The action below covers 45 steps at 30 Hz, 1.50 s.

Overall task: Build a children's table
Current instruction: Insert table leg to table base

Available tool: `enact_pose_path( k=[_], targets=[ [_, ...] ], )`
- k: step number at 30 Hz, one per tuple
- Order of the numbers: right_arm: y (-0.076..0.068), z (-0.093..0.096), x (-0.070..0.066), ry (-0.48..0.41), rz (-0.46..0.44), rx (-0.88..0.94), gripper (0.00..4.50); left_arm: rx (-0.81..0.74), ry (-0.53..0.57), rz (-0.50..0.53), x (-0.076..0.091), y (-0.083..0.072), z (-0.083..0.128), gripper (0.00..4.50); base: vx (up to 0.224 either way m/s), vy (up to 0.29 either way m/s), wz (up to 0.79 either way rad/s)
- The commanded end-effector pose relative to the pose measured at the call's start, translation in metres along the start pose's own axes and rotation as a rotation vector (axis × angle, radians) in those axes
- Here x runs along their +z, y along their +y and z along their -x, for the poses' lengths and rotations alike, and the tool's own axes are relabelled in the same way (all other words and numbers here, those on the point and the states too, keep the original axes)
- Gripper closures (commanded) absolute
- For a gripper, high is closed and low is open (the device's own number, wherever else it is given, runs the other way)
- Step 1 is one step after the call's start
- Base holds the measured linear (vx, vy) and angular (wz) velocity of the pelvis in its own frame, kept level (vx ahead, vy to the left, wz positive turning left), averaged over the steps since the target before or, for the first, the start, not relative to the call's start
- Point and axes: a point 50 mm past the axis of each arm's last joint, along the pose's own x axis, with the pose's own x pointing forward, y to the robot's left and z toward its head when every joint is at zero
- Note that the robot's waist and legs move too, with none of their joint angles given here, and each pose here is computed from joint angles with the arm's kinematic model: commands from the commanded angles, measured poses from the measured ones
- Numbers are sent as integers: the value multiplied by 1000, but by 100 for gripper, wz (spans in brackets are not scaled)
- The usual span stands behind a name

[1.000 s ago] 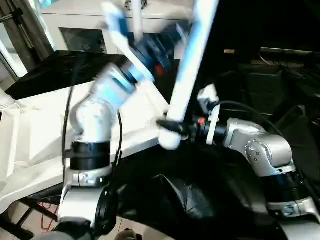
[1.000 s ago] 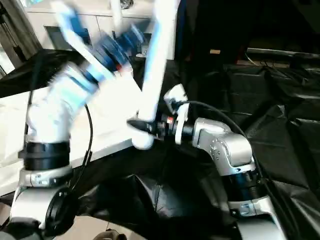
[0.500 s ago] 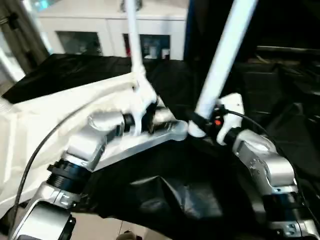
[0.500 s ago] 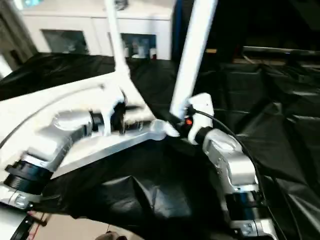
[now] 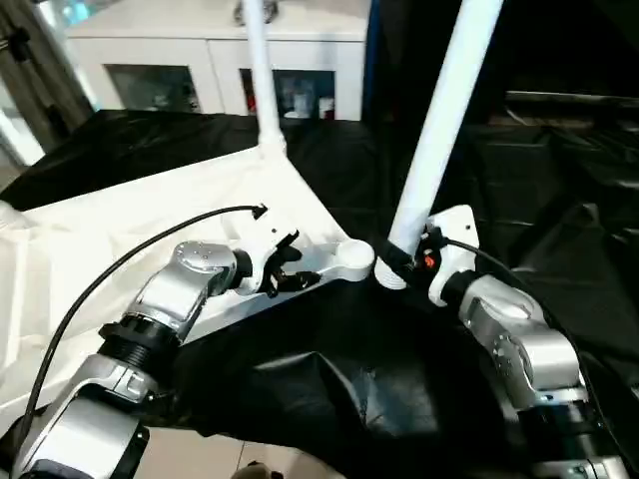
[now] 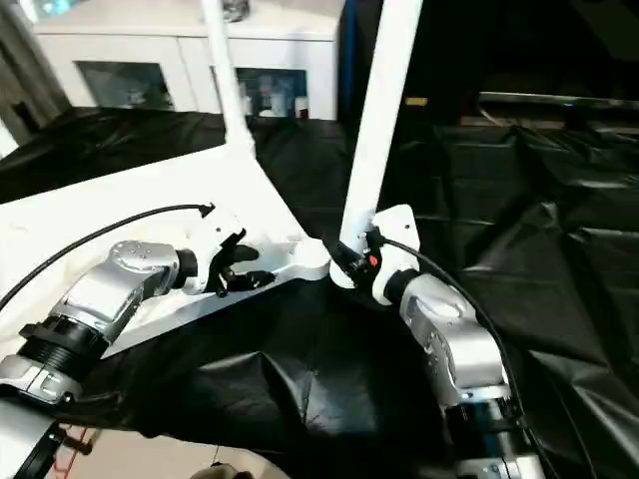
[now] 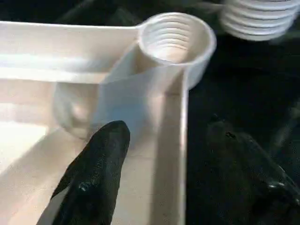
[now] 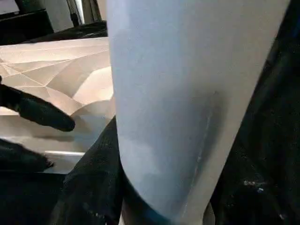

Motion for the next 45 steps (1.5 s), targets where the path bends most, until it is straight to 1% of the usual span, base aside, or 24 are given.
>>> enact_pose_path(
  k=[1, 2, 3, 5, 6, 9, 11, 14, 17, 18, 19, 20, 22, 23, 25, 28, 29, 32, 34, 36, 37, 39, 40, 45],
  targets=[
    [4, 1, 7, -28, 16, 12, 259, -8, -10, 5, -1, 1, 3, 145, 0, 0, 0],
    [3, 1, 8, -31, 24, 10, 259, -12, -11, 9, -2, 2, 2, 163, 0, 0, 0],
    [3, 1, 8, -32, 26, 10, 259, -13, -7, 7, -2, 2, 1, 163, 0, 0, 0],
    [3, 1, 9, -36, 29, 8, 259, -18, -1, 10, -4, 3, 1, 184, 0, 0, 0],
    [3, 1, 9, -37, 29, 7, 259, -16, 0, 9, -4, 3, 1, 184, 0, 0, 0],
    [3, 1, 10, -40, 28, 6, 259, -16, 9, 8, -4, 4, 1, 209, 0, 0, 0],
    [3, 0, 11, -45, 29, 7, 259, -6, 30, -1, -7, 6, 1, 216, 0, 0, 0],
    [4, -3, 17, -73, 22, 26, 259, -6, 41, 1, -11, 8, 2, 246, 0, 0, 0],
    [4, -7, 27, -111, -41, 68, 259, -14, 27, 11, -12, 9, 4, 272, 0, 0, 0],
    [4, -7, 27, -111, -41, 68, 259, -14, 27, 11, -12, 9, 4, 272, 0, 0, 0],
    [4, -8, 29, -115, -44, 77, 259, -20, 22, 13, -12, 8, 4, 288, 0, 0, 0],
    [3, -10, 33, -120, -21, 83, 259, -30, 13, 14, -13, 8, 4, 292, 0, 0, 0],
    [1, -12, 36, -127, -16, 79, 259, -20, 13, 3, -14, 9, 4, 300, 0, 0, 0],
    [0, -12, 38, -130, -15, 82, 259, -22, 3, 9, -14, 9, 4, 323, 0, 0, 0],
    [-2, -14, 40, -126, -2, 98, 259, -28, -10, 2, -12, 9, 4, 329, 0, 0, 0],
    [-2, -16, 39, -106, 10, 130, 259, -34, -9, 2, -13, 9, 5, 344, 0, 0, 0],
    [-2, -16, 39, -102, 10, 135, 259, -34, -8, 2, -13, 9, 5, 366, 0, 0, 0],
    [-2, -19, 38, -83, 11, 162, 259, -38, -5, 0, -15, 9, 5, 375, 0, 0, 0],
    [-2, -21, 37, -72, 13, 172, 259, -45, -3, -1, -15, 8, 5, 409, 0, 0, 0],
    [-1, -24, 35, -60, 15, 183, 259, -52, 0, -4, -16, 8, 4, 418, 0, 0, 0],
    [-1, -26, 34, -62, 0, 182, 259, -63, 5, -11, -17, 7, 4, 418, 0, 0, 0],
    [0, -29, 34, -63, -9, 185, 259, -72, 12, -25, -18, 5, 3, 439, 0, 0, 0],
    [1, -32, 32, -54, -10, 196, 259, -96, 8, -57, -17, 2, 3, 447, 0, 0, 0],
    [5, -36, 30, -14, 11, 246, 259, -185, -23, -139, -11, -7, 4, 450, 0, 0, 0]
  ],
)
